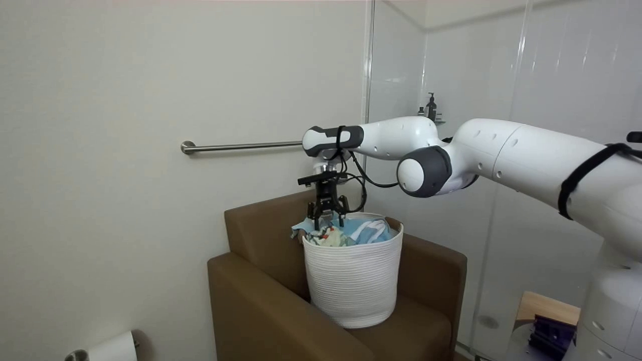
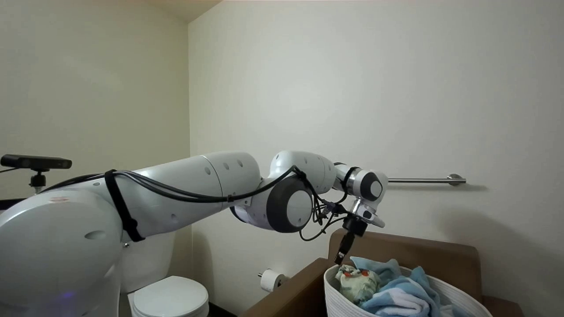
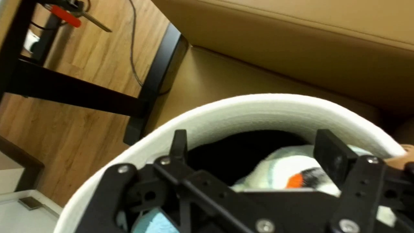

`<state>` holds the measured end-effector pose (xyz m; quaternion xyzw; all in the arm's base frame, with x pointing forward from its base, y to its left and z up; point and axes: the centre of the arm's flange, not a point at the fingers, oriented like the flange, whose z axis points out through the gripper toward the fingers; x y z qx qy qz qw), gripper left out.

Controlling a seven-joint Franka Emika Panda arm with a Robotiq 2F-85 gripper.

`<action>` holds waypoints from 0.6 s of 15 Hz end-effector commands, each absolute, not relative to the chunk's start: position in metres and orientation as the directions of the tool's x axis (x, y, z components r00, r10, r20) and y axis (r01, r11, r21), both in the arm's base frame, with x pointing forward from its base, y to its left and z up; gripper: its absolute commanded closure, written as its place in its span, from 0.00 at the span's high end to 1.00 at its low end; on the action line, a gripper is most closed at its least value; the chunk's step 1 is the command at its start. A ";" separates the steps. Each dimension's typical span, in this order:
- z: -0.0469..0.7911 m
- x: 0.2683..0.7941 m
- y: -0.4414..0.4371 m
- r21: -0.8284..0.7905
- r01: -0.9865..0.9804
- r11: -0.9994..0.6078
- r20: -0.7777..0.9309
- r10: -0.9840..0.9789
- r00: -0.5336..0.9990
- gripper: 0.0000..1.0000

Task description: Pick up the cloth from the basket and put it on the sofa

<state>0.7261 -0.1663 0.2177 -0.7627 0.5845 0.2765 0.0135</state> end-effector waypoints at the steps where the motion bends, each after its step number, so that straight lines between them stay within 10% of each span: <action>1: 0.223 0.777 -0.173 0.171 -0.953 -0.250 -0.366 -0.914 0.174 1.00; 9: 0.227 0.758 -0.172 0.111 -0.966 -0.232 -0.328 -0.926 0.185 1.00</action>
